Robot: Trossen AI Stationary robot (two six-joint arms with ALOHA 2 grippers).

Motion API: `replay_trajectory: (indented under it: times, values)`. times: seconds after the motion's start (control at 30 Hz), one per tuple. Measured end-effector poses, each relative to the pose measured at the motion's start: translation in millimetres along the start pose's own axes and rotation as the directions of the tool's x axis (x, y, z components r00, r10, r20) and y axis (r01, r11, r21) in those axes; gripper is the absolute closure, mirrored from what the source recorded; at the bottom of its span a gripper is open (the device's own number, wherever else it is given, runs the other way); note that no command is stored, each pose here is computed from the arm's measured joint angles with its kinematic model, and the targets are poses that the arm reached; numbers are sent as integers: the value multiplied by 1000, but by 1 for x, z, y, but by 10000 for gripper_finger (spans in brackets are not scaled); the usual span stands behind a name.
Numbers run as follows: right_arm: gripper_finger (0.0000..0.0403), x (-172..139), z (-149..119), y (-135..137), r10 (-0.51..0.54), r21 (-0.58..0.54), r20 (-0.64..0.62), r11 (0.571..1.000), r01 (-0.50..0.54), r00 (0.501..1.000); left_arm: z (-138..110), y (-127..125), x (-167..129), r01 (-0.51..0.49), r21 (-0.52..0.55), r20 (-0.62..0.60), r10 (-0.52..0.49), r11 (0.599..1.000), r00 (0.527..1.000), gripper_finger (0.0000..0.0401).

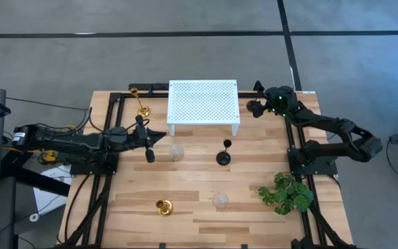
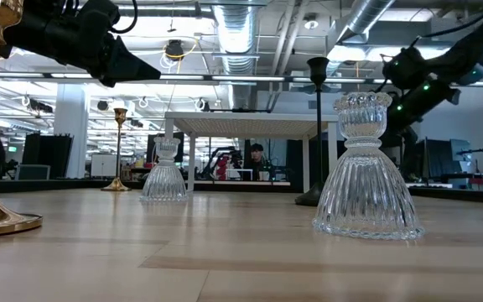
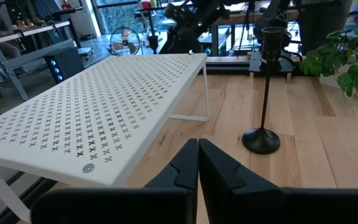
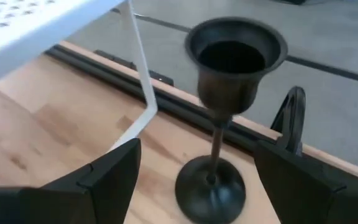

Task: Pick & Place candle stick holders
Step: Put the top black candle holder on the shelf

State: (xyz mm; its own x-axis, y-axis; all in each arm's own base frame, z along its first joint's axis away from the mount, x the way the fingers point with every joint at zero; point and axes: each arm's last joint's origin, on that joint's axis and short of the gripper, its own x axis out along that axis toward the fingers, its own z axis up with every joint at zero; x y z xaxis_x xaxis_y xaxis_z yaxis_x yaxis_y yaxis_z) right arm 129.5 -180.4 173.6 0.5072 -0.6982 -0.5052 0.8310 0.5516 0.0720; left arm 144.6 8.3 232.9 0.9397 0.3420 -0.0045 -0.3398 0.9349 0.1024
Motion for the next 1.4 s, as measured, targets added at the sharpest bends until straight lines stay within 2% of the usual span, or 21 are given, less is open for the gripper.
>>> replay_trajectory:
  times: [0.2,0.37,0.47,0.8,1.07,1.3,1.4]
  values:
    - [106,12,12,0,-36,1,26,999,36,999,0,0,0,0,0,0,0,1000,1000,390]
    - [143,19,16,0,-39,6,18,999,39,999,0,0,0,0,0,0,0,1000,1000,390]
    - [186,21,15,0,-40,23,4,999,40,999,0,0,0,0,0,0,0,1000,1000,390]
    - [386,21,11,4,-26,2,-31,1000,26,999,0,0,0,0,0,0,0,1000,1000,390]
    - [396,2,15,13,-35,-59,-37,998,33,999,0,0,0,0,0,0,0,1000,1000,390]
    - [398,-34,25,15,-29,-51,7,998,30,1000,0,0,0,0,0,0,0,1000,1000,390]
    - [399,-52,38,15,-24,-47,17,999,25,1000,0,0,0,0,0,0,0,1000,1000,390]
